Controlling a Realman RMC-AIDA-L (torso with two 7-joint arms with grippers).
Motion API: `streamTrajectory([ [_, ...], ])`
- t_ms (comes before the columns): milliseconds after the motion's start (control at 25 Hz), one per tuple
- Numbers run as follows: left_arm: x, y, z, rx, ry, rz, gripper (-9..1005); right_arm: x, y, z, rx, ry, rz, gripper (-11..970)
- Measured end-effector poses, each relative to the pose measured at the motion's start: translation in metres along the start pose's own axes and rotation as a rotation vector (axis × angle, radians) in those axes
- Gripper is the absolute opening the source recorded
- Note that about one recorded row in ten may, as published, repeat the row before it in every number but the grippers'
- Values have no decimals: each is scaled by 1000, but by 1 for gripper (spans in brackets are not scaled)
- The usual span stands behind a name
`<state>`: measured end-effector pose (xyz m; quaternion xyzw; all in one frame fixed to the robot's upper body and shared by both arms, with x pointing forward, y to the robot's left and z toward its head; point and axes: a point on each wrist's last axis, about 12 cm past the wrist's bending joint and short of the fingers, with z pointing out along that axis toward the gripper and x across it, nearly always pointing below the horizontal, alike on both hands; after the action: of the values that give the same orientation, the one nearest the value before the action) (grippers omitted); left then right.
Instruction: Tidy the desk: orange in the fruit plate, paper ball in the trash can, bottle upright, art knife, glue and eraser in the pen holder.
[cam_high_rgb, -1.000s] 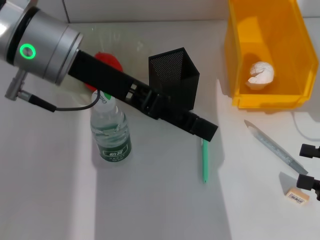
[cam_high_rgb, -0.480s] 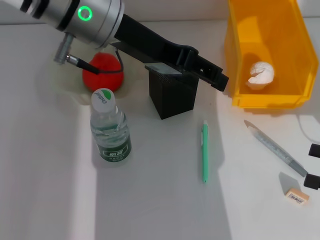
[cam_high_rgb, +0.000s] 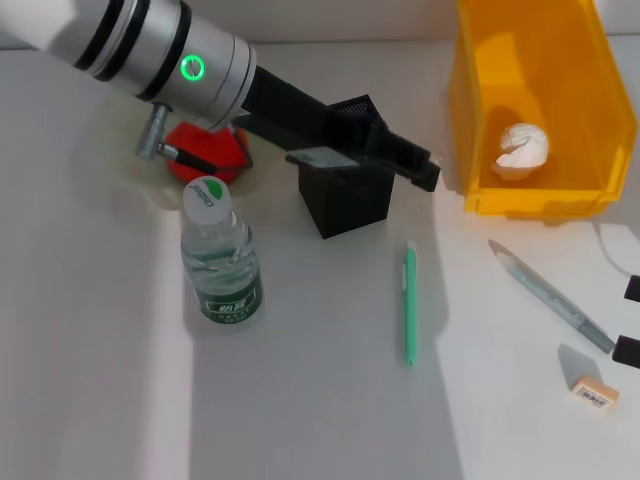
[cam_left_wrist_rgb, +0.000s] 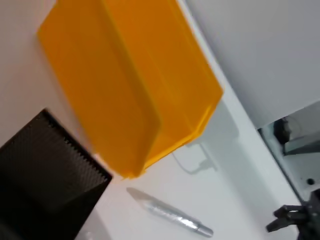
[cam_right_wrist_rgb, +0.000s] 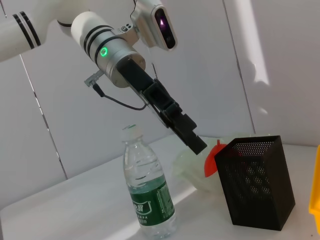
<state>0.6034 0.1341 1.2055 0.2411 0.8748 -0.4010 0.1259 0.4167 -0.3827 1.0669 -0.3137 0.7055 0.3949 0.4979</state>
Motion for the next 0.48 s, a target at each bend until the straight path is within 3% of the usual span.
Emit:
streamTrajectory([
  [160, 13, -2, -15, 155, -70, 101, 768, -1, -1, 0, 1, 1, -1, 782],
  [440, 66, 26, -59, 328, -215, 310, 768, -7, -5, 6, -12, -5, 9, 778],
  [480, 66, 26, -59, 328, -215, 310, 768, -8, -6, 7, -16, -5, 14, 777],
])
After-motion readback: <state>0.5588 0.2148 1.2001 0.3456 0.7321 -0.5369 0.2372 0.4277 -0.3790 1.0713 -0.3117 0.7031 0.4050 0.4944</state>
